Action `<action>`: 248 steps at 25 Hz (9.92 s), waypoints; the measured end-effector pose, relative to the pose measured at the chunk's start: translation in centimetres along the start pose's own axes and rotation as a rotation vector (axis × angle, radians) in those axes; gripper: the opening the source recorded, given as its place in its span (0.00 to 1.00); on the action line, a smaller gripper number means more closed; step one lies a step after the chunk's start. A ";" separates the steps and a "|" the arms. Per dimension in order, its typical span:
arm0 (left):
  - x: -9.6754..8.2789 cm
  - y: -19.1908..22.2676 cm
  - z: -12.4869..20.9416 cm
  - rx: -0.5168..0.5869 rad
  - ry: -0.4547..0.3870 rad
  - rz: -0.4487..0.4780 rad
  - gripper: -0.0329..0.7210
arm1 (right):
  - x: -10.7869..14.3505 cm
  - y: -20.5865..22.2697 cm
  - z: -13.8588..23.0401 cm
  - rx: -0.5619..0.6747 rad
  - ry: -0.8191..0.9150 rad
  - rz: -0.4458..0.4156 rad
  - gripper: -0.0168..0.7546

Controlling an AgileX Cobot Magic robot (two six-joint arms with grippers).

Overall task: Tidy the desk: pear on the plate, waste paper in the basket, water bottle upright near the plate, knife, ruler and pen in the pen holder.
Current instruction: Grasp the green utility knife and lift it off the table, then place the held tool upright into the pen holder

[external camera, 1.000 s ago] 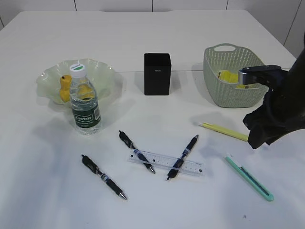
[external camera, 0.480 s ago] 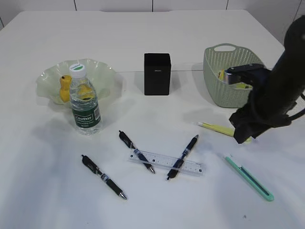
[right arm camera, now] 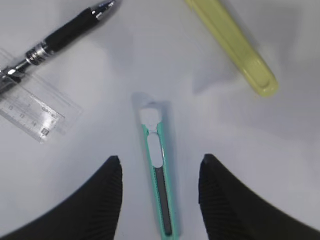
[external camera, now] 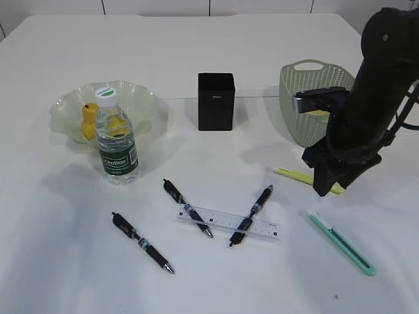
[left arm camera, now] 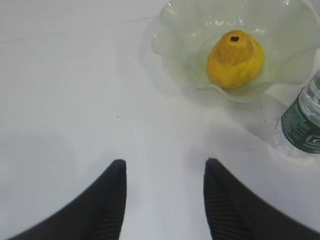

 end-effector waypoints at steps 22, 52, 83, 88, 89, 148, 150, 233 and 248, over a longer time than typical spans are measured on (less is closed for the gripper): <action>0.0 0.0 0.1 0.006 0.000 -0.001 0.52 | 0.5 1.4 0.8 0.048 -0.014 -0.034 0.51; 0.0 0.0 0.2 0.012 0.000 -0.002 0.51 | 0.4 3.9 0.2 0.051 -0.037 -0.061 0.51; 0.1 0.0 0.3 0.018 0.000 -0.003 0.51 | 0.0 5.3 -0.6 0.027 -0.033 -0.048 0.51; 0.1 0.0 0.3 0.018 0.000 -0.003 0.51 | -0.1 5.4 -0.4 0.036 -0.035 -0.047 0.51; 0.1 0.0 0.3 0.018 0.000 -0.003 0.51 | -0.1 5.5 -0.4 0.039 -0.035 -0.048 0.51; 0.1 0.0 0.3 0.018 0.000 -0.003 0.51 | -1.6 7.0 1.2 0.144 -0.024 0.024 0.33; 0.1 0.0 0.3 0.018 0.000 -0.003 0.51 | -1.6 7.0 1.2 0.142 -0.024 0.025 0.29; 0.1 0.0 0.3 0.018 0.000 -0.003 0.51 | -0.5 -8.0 -19.1 -0.841 -0.090 -0.024 0.19; 0.1 0.0 0.8 0.046 0.000 -0.008 0.51 | 1.8 -10.8 -22.2 -1.049 -0.155 0.110 0.19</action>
Point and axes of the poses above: a point on each arm's last joint axis where the gripper is mounted, y pointing out along that axis toward the gripper, x along the wrist's bending axis when the last joint is at zero, z = x × y, the point moved 9 cm from there along y, pointing out along that axis toward the gripper, and after that the axes turned 5 degrees about -y, right-handed, at the moved point
